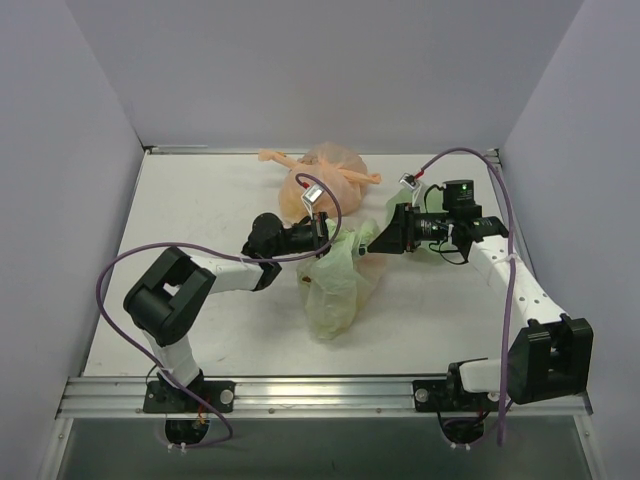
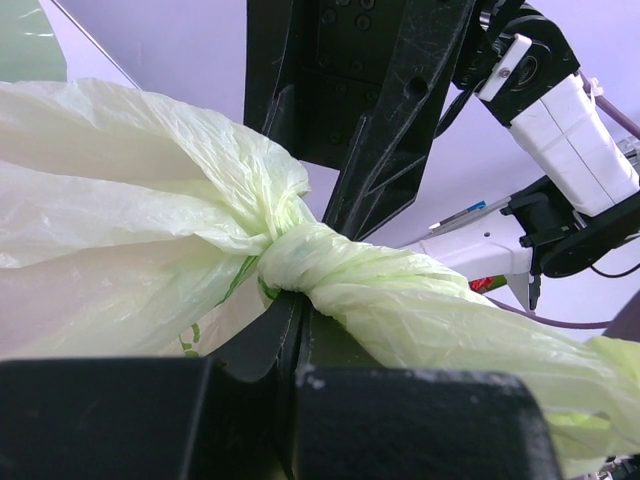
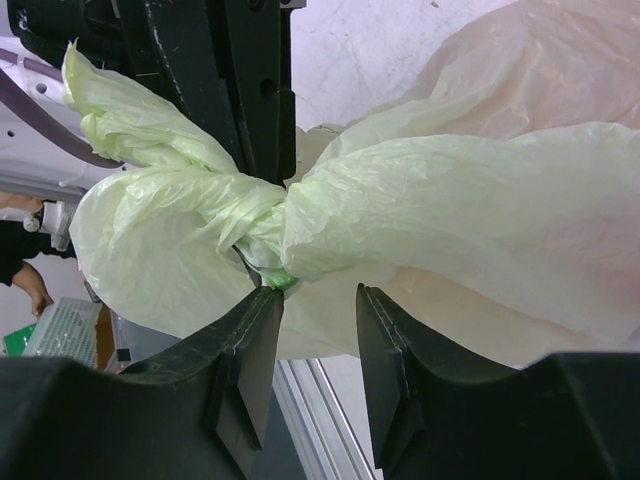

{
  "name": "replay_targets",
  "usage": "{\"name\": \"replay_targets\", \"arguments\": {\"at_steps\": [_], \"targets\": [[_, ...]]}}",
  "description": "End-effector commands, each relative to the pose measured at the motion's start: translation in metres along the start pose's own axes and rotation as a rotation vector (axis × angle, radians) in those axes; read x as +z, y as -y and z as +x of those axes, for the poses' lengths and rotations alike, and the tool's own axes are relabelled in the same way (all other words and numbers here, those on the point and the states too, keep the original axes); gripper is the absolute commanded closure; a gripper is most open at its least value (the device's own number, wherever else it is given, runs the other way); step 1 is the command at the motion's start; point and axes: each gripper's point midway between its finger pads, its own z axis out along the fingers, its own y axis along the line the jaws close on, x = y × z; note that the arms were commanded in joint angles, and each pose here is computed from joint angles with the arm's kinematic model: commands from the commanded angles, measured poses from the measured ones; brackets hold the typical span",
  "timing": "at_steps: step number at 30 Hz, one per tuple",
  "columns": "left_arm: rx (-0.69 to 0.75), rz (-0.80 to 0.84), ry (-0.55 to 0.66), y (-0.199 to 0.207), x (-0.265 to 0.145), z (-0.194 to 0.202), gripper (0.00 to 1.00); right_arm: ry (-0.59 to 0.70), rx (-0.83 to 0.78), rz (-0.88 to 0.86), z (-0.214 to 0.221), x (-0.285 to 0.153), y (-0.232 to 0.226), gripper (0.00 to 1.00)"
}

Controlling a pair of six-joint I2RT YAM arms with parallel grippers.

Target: Place the fake fruits into the plastic bag and tie a complex knot

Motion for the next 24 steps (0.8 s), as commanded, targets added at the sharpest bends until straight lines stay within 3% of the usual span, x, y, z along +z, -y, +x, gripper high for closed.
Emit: {"name": "replay_targets", "arguments": {"at_steps": [1, 15, 21, 24], "targets": [[0.089, 0.09, 0.012, 0.0306, 0.0067, -0.0118, 1.0, 0.026, -0.075, -0.083, -0.0147, -0.0014, -0.0219, 0.63], [0.094, 0.103, 0.007, 0.0335, 0.0084, -0.0126, 1.0, 0.004, -0.078, -0.131, -0.0156, 0.0046, -0.0251, 0.65], [0.093, 0.097, 0.001, 0.0308, 0.0054, -0.0087, 1.0, 0.006, -0.089, -0.153, -0.0143, 0.0032, -0.0299, 1.0], [0.104, 0.096, 0.006, 0.0317, 0.0036, -0.0103, 1.0, 0.011, -0.095, -0.158, -0.0142, 0.0005, -0.0312, 1.0]]}}
